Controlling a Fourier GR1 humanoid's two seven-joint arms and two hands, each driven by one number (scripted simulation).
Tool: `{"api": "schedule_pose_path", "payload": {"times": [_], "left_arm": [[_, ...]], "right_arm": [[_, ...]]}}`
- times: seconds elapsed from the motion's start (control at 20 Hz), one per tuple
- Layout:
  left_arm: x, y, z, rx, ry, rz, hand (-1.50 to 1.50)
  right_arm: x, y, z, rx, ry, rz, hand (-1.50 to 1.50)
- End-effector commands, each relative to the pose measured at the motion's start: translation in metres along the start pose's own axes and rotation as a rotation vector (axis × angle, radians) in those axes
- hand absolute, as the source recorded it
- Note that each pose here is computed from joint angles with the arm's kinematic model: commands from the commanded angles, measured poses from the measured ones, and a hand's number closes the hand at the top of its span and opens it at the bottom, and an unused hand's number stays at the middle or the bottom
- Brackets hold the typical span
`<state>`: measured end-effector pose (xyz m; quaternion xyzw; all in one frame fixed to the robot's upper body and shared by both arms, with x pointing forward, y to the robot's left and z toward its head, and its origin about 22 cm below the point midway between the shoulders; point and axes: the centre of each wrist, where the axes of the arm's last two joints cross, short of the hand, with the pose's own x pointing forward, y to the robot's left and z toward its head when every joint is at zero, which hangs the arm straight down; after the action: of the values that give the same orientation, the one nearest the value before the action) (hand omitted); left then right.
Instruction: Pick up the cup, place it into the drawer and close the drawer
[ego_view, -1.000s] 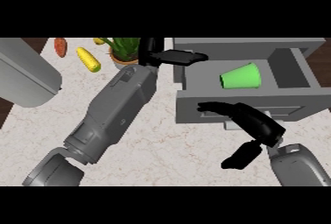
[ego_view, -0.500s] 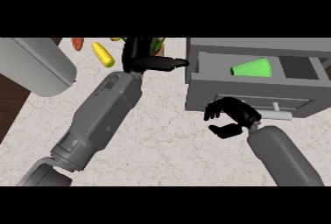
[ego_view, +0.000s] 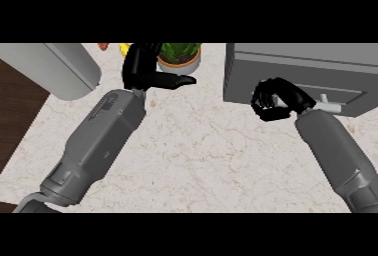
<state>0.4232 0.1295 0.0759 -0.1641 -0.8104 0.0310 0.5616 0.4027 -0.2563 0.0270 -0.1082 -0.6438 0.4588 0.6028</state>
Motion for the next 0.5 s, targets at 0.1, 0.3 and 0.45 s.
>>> {"api": "schedule_pose_path", "payload": {"times": [0.1, 0.3, 0.45], "left_arm": [[0.005, 0.023, 0.009, -0.029, 0.016, 0.012, -1.5], [0.006, 0.026, 0.01, -0.037, 0.016, -0.007, -1.5], [0.015, 0.029, 0.006, -0.05, 0.003, 0.001, -1.5]], "right_arm": [[0.007, -0.052, -0.009, -0.177, 0.02, -0.033, 1.5], [0.008, -0.078, -0.003, -0.215, 0.02, -0.055, 1.5], [0.012, -0.092, 0.0, -0.216, 0.012, -0.087, 1.5]]}}
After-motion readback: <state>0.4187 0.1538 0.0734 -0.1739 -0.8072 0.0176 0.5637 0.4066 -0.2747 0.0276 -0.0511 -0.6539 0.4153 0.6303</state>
